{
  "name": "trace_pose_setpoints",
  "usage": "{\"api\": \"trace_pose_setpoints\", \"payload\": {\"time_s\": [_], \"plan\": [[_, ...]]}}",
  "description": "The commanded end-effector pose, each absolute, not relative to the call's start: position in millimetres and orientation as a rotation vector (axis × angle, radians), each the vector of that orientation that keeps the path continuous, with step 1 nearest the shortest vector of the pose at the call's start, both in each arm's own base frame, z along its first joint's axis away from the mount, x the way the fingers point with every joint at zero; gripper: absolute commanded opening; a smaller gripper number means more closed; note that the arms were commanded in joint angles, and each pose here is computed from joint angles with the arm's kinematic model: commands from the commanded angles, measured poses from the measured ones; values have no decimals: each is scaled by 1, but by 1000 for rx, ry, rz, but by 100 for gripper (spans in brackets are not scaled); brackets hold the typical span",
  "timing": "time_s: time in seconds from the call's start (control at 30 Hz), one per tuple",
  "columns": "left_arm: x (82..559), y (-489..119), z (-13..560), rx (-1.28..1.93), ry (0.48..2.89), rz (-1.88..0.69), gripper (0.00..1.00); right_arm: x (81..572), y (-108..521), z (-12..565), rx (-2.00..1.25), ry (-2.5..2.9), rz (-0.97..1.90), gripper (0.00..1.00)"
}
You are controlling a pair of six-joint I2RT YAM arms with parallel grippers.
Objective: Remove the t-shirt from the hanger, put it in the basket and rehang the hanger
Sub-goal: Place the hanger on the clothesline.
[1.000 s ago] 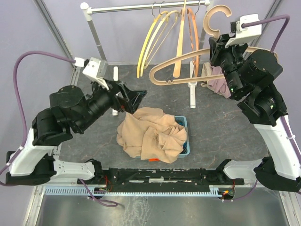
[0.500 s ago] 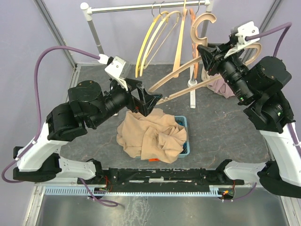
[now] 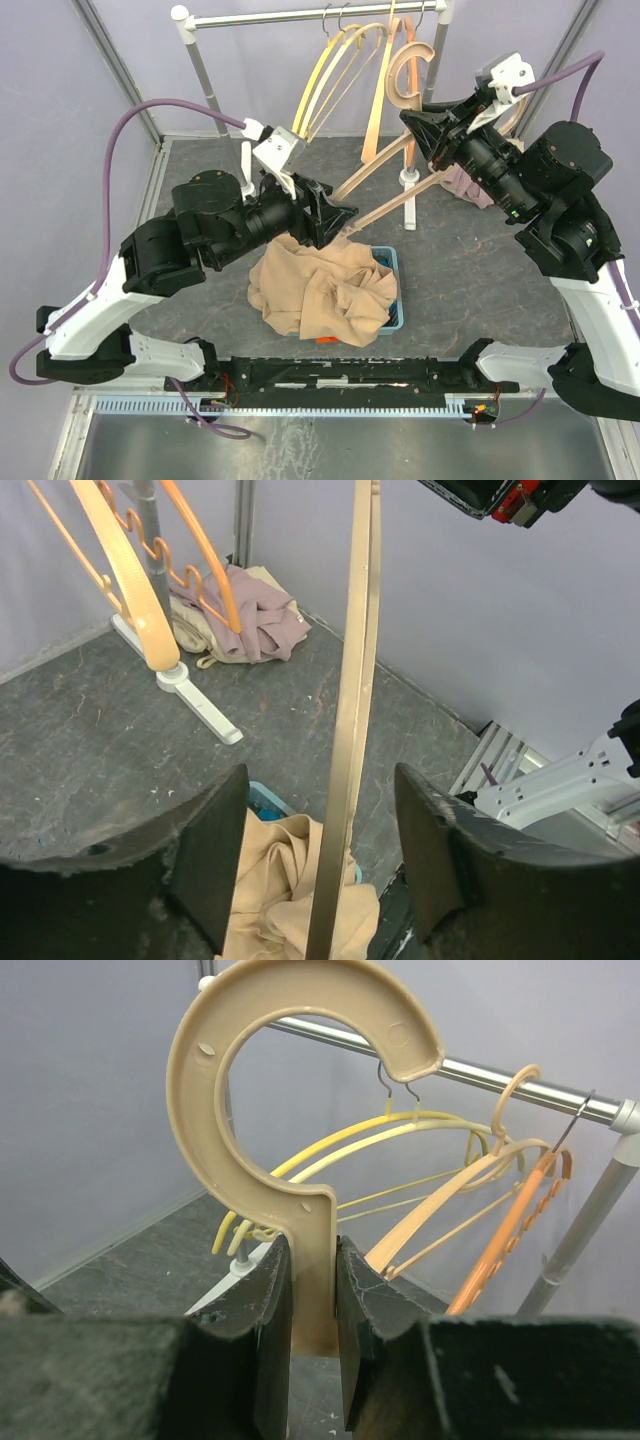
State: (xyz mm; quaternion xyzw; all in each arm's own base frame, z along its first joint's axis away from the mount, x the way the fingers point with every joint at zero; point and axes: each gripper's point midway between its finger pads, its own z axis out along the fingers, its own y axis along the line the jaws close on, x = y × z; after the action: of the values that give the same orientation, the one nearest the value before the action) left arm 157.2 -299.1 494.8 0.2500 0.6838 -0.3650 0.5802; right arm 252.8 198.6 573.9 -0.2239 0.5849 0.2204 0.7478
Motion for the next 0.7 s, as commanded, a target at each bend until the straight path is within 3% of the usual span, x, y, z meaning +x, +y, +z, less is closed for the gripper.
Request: {"api": "trace_pose_setpoints", "payload": {"time_s": [0.0,0.2,0.4,0.5,0.57,0.67], "plan": [[155,-307,508,602,1532,-884,62,243,197,593,-473,1204,525,1],[158,-305,509,580,1534,-874,30,244,196,588,-473,1216,514,1],[157,-303,507,567,1537,-884,5,246,197,581,-473,1237,510,1],[158,-303,509,561,1530,-887,3,246,196,583,-472,1234,508,1],[157,-302,513,556,1516,-892,3,245,194,587,-462,1228,507,9],[161,-293,525,494,1490,-888,3,246,189,594,-428,1217,502,31]]}}
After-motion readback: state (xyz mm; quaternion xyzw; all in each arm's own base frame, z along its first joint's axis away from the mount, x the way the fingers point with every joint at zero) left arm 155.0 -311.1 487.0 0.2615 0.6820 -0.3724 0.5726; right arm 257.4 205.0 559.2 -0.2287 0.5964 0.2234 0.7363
